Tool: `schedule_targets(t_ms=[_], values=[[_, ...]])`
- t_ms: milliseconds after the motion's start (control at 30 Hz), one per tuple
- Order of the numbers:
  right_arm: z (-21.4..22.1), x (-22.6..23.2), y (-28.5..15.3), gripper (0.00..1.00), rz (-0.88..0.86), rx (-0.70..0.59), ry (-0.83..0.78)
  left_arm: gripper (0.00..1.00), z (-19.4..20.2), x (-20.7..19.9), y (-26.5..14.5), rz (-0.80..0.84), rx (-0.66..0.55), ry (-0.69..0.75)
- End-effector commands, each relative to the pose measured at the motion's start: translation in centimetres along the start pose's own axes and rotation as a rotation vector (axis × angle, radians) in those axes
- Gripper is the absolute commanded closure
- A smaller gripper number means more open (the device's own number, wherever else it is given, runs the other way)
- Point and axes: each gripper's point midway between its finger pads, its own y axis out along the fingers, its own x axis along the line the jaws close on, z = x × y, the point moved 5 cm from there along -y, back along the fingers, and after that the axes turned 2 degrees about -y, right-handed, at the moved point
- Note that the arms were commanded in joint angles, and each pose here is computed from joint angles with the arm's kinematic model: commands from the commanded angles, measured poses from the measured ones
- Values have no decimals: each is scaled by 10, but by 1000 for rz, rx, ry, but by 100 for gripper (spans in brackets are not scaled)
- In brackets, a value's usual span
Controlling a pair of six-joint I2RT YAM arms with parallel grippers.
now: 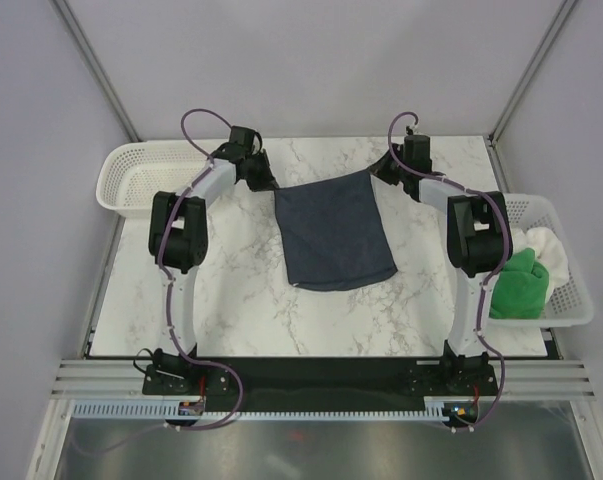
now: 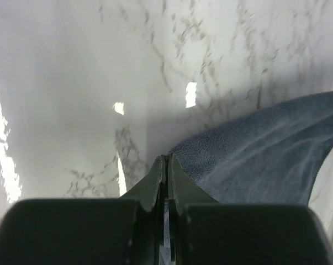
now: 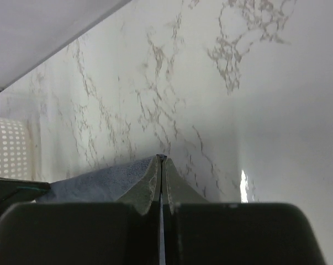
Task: Fold and stack the towels
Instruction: Fold the towel
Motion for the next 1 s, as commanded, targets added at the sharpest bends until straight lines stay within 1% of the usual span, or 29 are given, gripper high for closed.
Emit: schedule_targets(t_ms=[0, 33, 100, 133, 167, 200, 233, 267, 300, 333, 367, 400, 433, 467, 500, 533, 567, 600, 667, 700, 733, 767, 800, 833, 867, 900, 933, 967], values=[[-39, 14, 16, 100, -85, -97, -38, 98, -37, -18, 6, 140, -109, 28], [-35, 6, 25, 100, -74, -80, -20, 97, -43, -22, 7, 163, -121, 31], [-42, 5, 32, 100, -88, -88, -2, 87, -44, -19, 18, 190, -113, 30], [-38, -2, 39, 100, -78, -79, 6, 79, -49, -23, 18, 205, -126, 39], [-44, 1, 41, 100, -84, -90, 1, 65, -49, -20, 23, 206, -124, 41], [-41, -3, 47, 96, -82, -82, 1, 57, -55, -23, 21, 216, -140, 52], [-43, -4, 49, 90, -77, -83, -3, 49, -57, -24, 20, 219, -148, 57], [-49, -1, 50, 74, -67, -87, -19, 37, -63, -27, 13, 225, -164, 65], [-49, -4, 52, 68, -52, -82, -24, 32, -65, -28, 8, 227, -174, 71], [-51, -8, 51, 58, -21, -70, -21, 27, -68, -31, 1, 230, -184, 75], [-60, -6, 48, 54, -12, -83, -26, 26, -69, -34, -5, 232, -190, 81], [-62, -8, 44, 52, 9, -82, -20, 25, -71, -40, -21, 237, -197, 87], [-74, -8, 32, 45, 45, -103, -14, 20, -71, -40, -28, 225, -201, 89], [-75, -10, 25, 38, 64, -111, -12, 18, -71, -42, -38, 215, -209, 90], [-85, -1, 9, 32, 74, -124, -29, 18, -65, -42, -53, 205, -210, 88], [-82, -2, -1, 28, 110, -95, -28, 17, -60, -44, -62, 197, -211, 87], [-80, -6, -8, 28, 156, -86, -31, 16, -52, -43, -68, 188, -200, 87], [-85, 0, -24, 27, 167, -86, -31, 16, -37, -41, -83, 169, -185, 83], [-60, -8, -40, 27, 232, 27, -10, 18, -10, -38, -90, 133, -150, 85], [-58, -6, -54, 28, 240, 43, -6, 19, 18, -25, -86, 96, -94, 68], [-48, -8, -64, 30, 254, 76, 0, 19, 33, -35, -99, 107, -94, 92], [-22, -21, -70, 32, 286, 135, 16, 21, 45, -33, -102, 86, -87, 91], [-22, -15, -88, 33, 283, 118, 19, 21, 73, -21, -97, 54, -32, 75], [-13, -18, -95, 35, 293, 132, 26, 21, 86, -30, -109, 72, -38, 90], [10, -31, -103, 36, 327, 178, 48, 21, 96, -33, -109, 89, -40, 97], [12, -26, -117, 36, 317, 169, 50, 21, 118, -23, -105, 69, 1, 77], [20, -27, -123, 37, 318, 181, 59, 21, 129, -28, -110, 75, -3, 85], [42, -37, -130, 37, 343, 223, 70, 21, 135, -31, -108, 100, -12, 82]])
